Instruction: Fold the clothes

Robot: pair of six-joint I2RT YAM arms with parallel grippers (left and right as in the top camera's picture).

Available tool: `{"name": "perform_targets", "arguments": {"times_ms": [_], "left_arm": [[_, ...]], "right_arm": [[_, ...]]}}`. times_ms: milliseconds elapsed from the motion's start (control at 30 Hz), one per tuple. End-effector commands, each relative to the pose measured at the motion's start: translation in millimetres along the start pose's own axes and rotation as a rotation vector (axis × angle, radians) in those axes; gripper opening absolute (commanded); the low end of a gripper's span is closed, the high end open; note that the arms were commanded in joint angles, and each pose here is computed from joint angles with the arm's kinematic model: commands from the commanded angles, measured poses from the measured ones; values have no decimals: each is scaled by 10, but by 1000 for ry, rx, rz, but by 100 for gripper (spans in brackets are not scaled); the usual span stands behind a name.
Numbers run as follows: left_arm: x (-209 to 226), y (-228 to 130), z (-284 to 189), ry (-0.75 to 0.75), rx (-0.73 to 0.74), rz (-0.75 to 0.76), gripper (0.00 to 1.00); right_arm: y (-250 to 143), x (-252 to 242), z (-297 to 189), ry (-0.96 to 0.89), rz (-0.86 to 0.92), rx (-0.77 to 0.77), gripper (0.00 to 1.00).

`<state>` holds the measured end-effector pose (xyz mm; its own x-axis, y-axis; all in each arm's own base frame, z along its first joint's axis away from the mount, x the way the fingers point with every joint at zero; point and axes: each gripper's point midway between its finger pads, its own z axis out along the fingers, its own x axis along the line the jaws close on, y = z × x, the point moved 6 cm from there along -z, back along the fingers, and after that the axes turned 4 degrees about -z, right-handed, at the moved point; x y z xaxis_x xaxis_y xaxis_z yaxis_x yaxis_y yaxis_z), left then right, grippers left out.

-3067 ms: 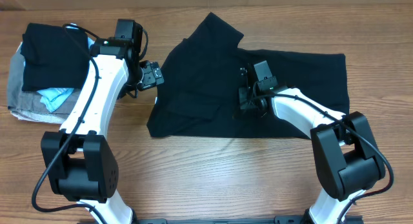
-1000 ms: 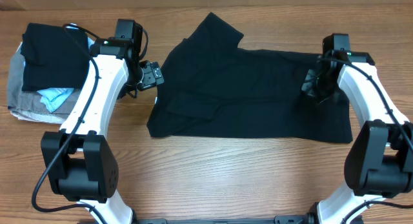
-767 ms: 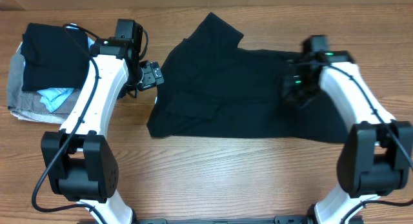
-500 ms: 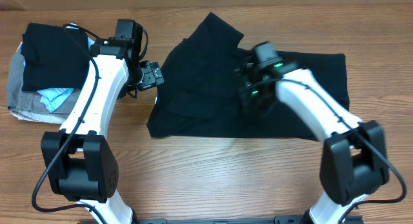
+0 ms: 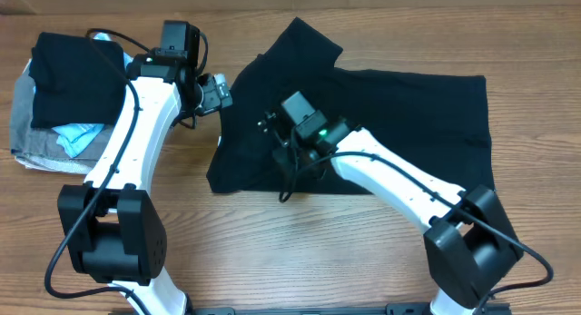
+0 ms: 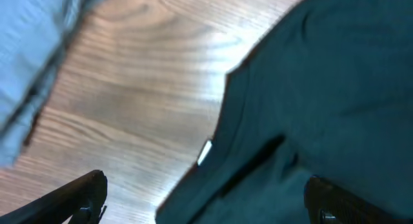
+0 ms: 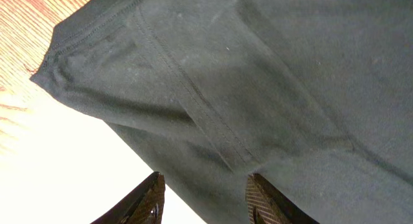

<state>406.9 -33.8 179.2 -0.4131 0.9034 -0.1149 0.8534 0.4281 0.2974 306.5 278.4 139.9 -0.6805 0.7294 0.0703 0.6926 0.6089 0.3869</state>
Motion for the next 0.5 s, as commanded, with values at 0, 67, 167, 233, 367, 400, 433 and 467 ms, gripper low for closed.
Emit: {"name": "perform_targets", "arguments": {"times_ms": [0,67,167,233,367,400,433,467], "left_arm": [[163,86,47,131,-63,-38,100],[241,117,40,172,-82,-61,100],[345,161,42,184,-84,-103,100],[421,194,43,191,-84,-122,100],[574,255,50,187,-74,-166,100],[611,269,50,190,-74,-175,100],[649,284,50,192,-75,-185,100],[683,296,50,194,-74,-194,100]], "right_arm": [[82,-11,-19,-70,-54,-25,45],[83,9,41,-78,-81,-20,46],[107,19,158,-97,-104,-24,47],[115,36,253,-95,-127,-23,50],[101,31,463,-94,-141,-8,52],[93,28,507,-93,-141,-3,52],[87,26,537,-93,-140,0,52],[81,25,559,-92,-140,3,52]]}}
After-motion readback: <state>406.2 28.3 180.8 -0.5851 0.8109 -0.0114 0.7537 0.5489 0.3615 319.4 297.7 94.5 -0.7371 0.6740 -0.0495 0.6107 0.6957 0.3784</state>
